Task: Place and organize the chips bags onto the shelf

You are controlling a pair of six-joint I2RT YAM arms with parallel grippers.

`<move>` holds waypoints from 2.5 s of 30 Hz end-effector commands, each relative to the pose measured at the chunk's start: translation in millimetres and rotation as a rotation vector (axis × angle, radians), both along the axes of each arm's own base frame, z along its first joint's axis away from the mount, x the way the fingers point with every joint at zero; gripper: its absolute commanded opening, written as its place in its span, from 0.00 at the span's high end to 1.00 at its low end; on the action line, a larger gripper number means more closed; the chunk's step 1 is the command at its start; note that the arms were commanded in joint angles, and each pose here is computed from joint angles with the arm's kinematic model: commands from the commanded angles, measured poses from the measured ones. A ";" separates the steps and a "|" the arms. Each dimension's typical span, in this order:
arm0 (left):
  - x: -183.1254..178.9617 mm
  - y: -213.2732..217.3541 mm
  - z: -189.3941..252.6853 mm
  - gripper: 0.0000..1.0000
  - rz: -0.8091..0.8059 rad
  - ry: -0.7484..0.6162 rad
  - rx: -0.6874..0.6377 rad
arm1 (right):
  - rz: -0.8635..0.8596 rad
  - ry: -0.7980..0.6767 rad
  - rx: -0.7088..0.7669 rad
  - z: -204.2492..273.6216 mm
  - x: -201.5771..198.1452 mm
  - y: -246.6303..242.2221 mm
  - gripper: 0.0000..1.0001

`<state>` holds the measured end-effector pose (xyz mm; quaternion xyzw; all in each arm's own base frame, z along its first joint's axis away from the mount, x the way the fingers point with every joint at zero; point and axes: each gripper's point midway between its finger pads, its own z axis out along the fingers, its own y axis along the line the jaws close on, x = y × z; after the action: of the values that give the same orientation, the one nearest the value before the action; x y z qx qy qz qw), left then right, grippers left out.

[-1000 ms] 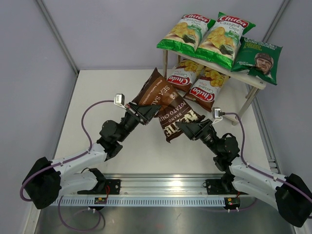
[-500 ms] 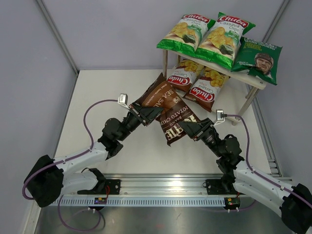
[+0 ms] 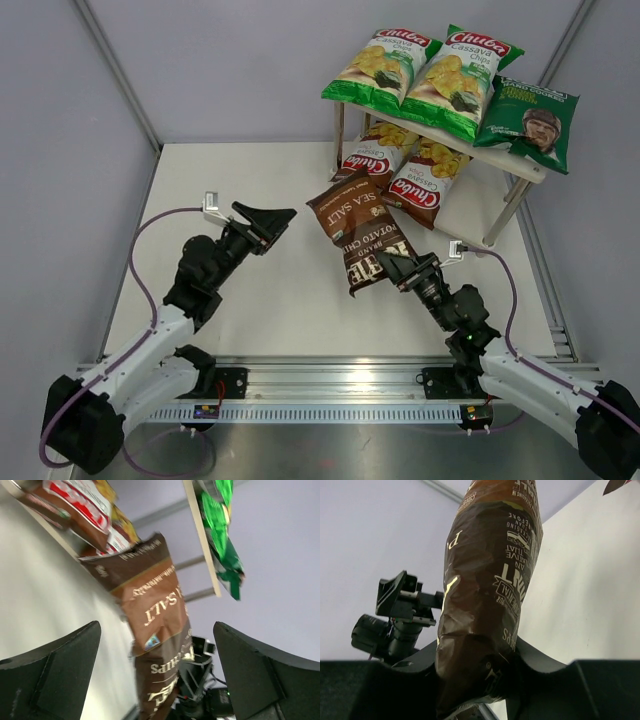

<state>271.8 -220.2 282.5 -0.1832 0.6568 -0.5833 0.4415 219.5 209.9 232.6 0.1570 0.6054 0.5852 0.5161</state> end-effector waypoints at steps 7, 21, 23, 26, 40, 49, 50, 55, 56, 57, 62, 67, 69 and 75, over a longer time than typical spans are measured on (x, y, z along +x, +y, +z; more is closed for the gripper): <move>-11.3 51.8 -29.1 0.01 0.089 0.040 0.282 | -0.280 -0.011 0.182 40.0 40.0 -41.1 0.90; -89.9 59.1 -2.7 0.01 -0.190 -0.172 0.671 | -0.497 -0.039 0.311 63.8 97.8 -98.7 0.90; -103.2 63.4 5.6 0.01 -0.215 -0.246 0.726 | -0.558 -0.057 0.325 67.1 102.3 -113.5 0.90; -126.0 63.6 2.6 0.01 -0.292 -0.328 0.768 | -0.644 -0.060 0.342 66.2 105.3 -131.5 0.90; -142.0 54.0 -7.0 0.01 -0.323 -0.414 0.720 | -0.802 -0.065 0.371 56.4 121.0 -199.1 0.91; -144.4 55.1 -5.8 0.01 -0.313 -0.425 0.716 | -0.903 -0.010 0.394 28.5 124.4 -232.2 0.91; -145.1 54.9 -5.6 0.01 -0.315 -0.428 0.715 | -0.909 -0.006 0.395 25.7 124.0 -233.1 0.91; -147.9 54.1 -4.5 0.01 -0.319 -0.441 0.712 | -0.963 0.022 0.404 8.0 125.6 -243.6 0.91; -148.7 54.4 -4.1 0.01 -0.318 -0.445 0.712 | -0.957 0.014 0.405 9.4 127.0 -243.3 0.90; -149.3 54.3 -3.3 0.01 -0.318 -0.447 0.710 | -0.957 0.026 0.390 3.6 130.4 -242.4 0.90; -154.6 52.2 -2.8 0.01 -0.337 -0.463 0.704 | -0.976 -0.009 0.358 -2.9 137.7 -244.5 0.87; -157.9 50.8 -1.4 0.01 -0.349 -0.473 0.699 | -0.968 0.023 0.384 -23.0 152.2 -243.9 0.86; -157.9 51.0 -1.8 0.01 -0.348 -0.472 0.700 | -0.956 0.033 0.384 -25.8 157.2 -241.2 0.86; -159.1 50.9 -1.1 0.01 -0.349 -0.478 0.699 | -0.998 0.044 0.400 -31.1 158.7 -248.8 0.73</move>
<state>112.6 -169.1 272.8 0.2228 0.7302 -0.4168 0.4934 377.9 -26.6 131.5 0.5608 0.4570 0.3101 0.6169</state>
